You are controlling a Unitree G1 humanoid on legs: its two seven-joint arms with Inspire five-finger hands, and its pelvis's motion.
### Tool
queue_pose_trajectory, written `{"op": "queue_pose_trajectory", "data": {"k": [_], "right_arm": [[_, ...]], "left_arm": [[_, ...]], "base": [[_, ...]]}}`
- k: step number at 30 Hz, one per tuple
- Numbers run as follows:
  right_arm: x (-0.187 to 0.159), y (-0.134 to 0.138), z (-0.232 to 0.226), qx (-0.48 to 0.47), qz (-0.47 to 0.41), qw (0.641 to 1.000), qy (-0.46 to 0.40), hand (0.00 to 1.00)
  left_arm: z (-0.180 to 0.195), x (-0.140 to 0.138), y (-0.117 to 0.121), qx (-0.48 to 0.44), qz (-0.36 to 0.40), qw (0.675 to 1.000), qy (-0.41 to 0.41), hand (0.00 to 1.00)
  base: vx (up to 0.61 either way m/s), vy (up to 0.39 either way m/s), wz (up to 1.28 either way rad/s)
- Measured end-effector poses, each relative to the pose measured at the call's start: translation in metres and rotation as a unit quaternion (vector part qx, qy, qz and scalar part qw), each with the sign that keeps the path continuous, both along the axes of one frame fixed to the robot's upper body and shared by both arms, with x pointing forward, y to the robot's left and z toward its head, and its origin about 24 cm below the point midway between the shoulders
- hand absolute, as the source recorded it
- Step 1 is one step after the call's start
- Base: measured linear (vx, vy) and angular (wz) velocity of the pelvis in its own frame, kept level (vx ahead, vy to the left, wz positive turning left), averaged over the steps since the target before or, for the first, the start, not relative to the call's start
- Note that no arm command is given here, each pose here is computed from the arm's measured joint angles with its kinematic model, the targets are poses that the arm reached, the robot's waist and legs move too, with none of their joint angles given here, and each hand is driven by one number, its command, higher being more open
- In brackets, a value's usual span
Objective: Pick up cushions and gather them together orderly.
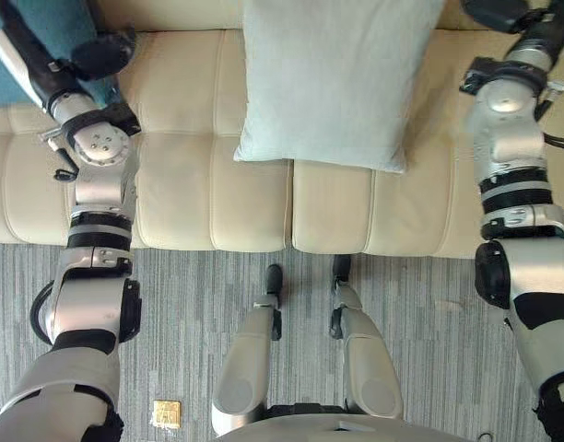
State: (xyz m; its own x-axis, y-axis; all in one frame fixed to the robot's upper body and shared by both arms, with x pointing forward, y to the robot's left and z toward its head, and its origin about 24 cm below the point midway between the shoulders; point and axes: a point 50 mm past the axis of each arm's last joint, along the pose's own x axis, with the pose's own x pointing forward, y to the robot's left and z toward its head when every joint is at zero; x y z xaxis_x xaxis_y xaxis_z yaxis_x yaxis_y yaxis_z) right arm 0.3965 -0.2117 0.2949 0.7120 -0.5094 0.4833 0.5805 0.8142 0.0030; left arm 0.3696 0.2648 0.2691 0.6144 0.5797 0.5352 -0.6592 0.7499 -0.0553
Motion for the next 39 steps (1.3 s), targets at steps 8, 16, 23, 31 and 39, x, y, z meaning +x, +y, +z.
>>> {"op": "queue_pose_trajectory", "data": {"k": [8, 16, 23, 31, 39], "right_arm": [[-0.032, -0.056, -0.010, 0.084, -0.045, 0.992, -0.082, 1.00], [-0.075, -0.050, -0.180, 0.152, -0.017, 0.984, 0.095, 1.00], [-0.187, -0.023, -0.322, 0.235, 0.001, 0.923, 0.304, 1.00], [-0.260, 0.005, -0.395, 0.247, 0.026, 0.842, 0.479, 1.00], [-0.290, 0.021, -0.426, 0.284, 0.027, 0.783, 0.553, 1.00]], "left_arm": [[-0.048, -0.034, 0.029, -0.051, 0.018, 0.999, -0.002, 1.00], [-0.214, -0.090, -0.023, -0.192, -0.049, 0.964, 0.177, 1.00], [-0.321, -0.175, -0.062, -0.268, -0.111, 0.882, 0.371, 1.00], [-0.386, -0.236, -0.074, -0.306, -0.105, 0.790, 0.520, 1.00], [-0.407, -0.259, -0.078, -0.316, -0.094, 0.747, 0.577, 1.00]], "base": [[0.04, 0.019, -0.02], [0.05, 0.026, -0.07], [0.03, 0.010, -0.06], [0.09, -0.017, -0.03], [0.05, 0.004, -0.12]]}}
